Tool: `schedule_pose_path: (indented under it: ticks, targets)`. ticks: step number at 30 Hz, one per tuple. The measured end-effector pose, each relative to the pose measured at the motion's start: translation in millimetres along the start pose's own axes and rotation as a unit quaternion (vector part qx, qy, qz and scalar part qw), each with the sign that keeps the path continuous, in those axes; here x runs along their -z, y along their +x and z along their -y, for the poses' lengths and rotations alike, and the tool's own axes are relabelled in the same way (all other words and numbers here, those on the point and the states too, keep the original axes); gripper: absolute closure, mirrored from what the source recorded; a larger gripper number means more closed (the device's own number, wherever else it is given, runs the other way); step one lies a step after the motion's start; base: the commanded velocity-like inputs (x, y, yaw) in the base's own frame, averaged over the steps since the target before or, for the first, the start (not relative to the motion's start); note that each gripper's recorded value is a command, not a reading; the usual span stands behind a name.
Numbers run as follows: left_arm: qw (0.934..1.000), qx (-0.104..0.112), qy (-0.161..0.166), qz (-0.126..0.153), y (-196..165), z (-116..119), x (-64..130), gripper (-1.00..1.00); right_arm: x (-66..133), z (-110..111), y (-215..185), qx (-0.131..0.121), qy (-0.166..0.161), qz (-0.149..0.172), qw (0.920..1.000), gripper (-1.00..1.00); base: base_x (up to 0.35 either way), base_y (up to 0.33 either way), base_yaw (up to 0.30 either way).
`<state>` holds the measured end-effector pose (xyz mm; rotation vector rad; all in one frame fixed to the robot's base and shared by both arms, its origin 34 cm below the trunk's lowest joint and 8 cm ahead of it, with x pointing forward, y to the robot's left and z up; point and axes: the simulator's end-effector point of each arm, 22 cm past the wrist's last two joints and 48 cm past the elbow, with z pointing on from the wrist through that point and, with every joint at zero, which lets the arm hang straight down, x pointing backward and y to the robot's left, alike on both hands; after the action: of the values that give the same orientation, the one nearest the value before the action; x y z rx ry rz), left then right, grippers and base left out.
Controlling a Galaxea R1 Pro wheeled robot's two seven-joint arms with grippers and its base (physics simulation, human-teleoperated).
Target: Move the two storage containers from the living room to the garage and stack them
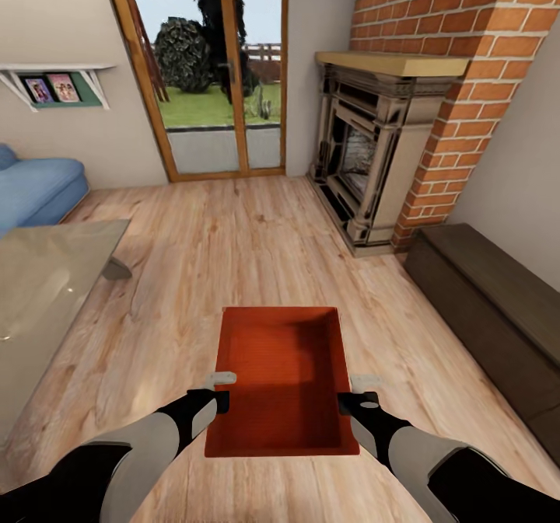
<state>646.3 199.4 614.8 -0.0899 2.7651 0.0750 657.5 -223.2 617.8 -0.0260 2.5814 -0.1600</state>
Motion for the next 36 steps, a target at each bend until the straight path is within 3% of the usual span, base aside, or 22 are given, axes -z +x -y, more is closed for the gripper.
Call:
schedule_pose_path:
  ticks: [36]
  targets:
    - [1.0,0.0,0.0,0.0,0.0,-0.2,0.0,1.0,-0.2,1.3,0.2,-0.001,0.001,0.0,1.0,1.0,0.0,0.0,0.3]
